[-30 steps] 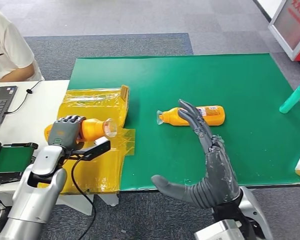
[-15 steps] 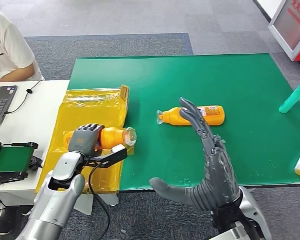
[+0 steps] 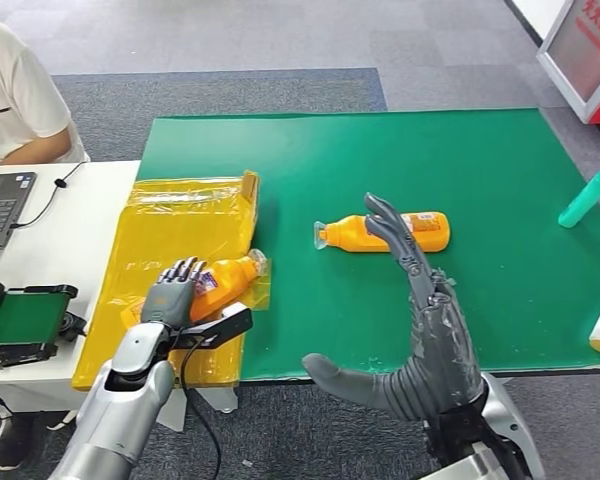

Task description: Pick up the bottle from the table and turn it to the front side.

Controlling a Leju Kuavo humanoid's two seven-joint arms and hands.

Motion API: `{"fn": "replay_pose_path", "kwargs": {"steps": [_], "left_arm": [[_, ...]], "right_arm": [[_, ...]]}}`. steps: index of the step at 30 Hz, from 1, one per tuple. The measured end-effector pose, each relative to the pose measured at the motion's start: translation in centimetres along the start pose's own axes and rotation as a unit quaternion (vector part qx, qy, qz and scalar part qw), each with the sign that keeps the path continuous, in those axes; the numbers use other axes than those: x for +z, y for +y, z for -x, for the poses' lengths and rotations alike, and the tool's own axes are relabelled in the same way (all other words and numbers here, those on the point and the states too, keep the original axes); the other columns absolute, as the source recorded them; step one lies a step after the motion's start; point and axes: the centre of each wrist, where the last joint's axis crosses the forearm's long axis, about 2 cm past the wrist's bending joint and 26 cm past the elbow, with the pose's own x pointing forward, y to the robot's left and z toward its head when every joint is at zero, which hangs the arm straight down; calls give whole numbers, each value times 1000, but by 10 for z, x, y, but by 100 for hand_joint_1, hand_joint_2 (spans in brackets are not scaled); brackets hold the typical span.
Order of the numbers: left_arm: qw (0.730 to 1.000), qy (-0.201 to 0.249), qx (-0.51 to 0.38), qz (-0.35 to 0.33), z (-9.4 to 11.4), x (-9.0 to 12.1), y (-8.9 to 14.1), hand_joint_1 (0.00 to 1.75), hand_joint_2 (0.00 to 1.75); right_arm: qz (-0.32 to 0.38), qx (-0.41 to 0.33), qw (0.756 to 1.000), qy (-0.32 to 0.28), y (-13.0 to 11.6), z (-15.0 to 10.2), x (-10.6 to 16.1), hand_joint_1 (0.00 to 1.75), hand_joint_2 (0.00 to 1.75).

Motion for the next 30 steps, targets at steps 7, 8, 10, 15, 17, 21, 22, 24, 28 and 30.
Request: {"fn": "replay_pose_path", "kwargs": {"steps": [7, 8, 10, 15, 17, 21, 22, 24, 28, 30], "left_arm": [[1000, -2, 7, 3, 3, -1, 0, 0, 175], [1000, -2, 9, 3, 3, 0, 0, 0, 175], [1000, -5, 12, 1, 4, 0, 1, 0, 175], [999, -17, 23, -16, 3, 4, 6, 0, 175], [999, -20, 28, -30, 2, 6, 10, 0, 175], [995, -28, 34, -86, -2, 11, 28, 0, 175], [993, -32, 36, -104, -4, 13, 34, 0, 175], [989, -37, 39, -140, -6, 17, 48, 0, 175], [974, -52, 41, -215, -13, 31, 77, 0, 175], [966, -61, 40, -249, -17, 40, 91, 0, 175]], "right_arm": [[2, 6, 1000, 0, -1, 0, 0, 0, 175], [2, 7, 1000, 1, -1, 0, 0, 0, 175], [2, 8, 1000, 1, -1, 1, 1, 0, 175], [4, 9, 1000, -1, -2, 1, 1, 0, 175], [7, 10, 1000, -1, -2, 1, 1, 0, 175], [14, 16, 1000, 2, -3, 2, 3, 0, 175], [16, 17, 1000, 4, -3, 2, 4, 0, 175], [19, 20, 1000, 7, -3, 3, 6, 0, 175], [23, 27, 999, 14, -4, 3, 9, 0, 175], [26, 31, 999, 16, -4, 2, 11, 0, 175]]}}
